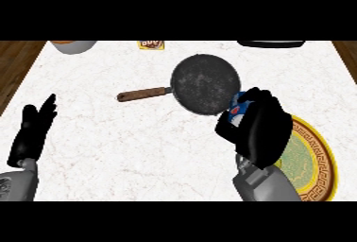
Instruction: Pick the can from the plate and place it in the pan
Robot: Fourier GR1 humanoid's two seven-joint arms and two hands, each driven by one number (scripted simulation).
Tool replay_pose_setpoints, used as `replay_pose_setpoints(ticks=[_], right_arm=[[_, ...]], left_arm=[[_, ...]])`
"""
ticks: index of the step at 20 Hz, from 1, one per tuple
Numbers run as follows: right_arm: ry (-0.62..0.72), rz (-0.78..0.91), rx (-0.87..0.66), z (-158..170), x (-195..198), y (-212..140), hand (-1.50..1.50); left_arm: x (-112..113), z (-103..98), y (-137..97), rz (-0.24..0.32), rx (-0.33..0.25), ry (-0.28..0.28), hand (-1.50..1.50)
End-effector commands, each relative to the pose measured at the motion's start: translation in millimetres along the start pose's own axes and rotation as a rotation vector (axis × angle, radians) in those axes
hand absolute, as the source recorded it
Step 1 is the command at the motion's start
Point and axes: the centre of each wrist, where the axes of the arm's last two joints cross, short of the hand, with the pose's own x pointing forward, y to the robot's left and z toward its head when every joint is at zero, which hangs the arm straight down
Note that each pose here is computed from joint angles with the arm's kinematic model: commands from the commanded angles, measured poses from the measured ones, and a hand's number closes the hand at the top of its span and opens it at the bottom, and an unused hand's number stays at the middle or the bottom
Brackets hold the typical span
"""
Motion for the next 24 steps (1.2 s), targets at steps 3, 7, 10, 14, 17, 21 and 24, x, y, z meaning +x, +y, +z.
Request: replay_pose_setpoints(ticks=[3,7,10,14,17,21,24], right_arm=[[0.201,-0.192,0.005,-51,21,18,1.5],[0.245,-0.187,0.044,-78,25,45,1.5],[0.274,-0.182,0.062,-92,18,72,1.5],[0.287,-0.205,0.077,-105,3,104,1.5],[0.297,-0.233,0.113,-117,4,114,1.5],[0.335,-0.368,0.083,-115,-6,125,1.5],[0.379,-0.398,0.125,-117,-13,134,-1.5]], left_arm=[[17,-10,6,-0.015,0.012,-0.01,0.0],[3,-4,2,0.005,-0.023,-0.007,0.0],[-1,0,-8,0.003,-0.023,-0.018,0.0],[12,-9,-6,0.002,-0.027,-0.027,0.0],[11,-8,-11,0.005,-0.016,-0.031,0.0],[18,-13,-9,0.001,-0.048,-0.048,0.0],[21,-13,-4,-0.017,-0.056,-0.073,0.0]])
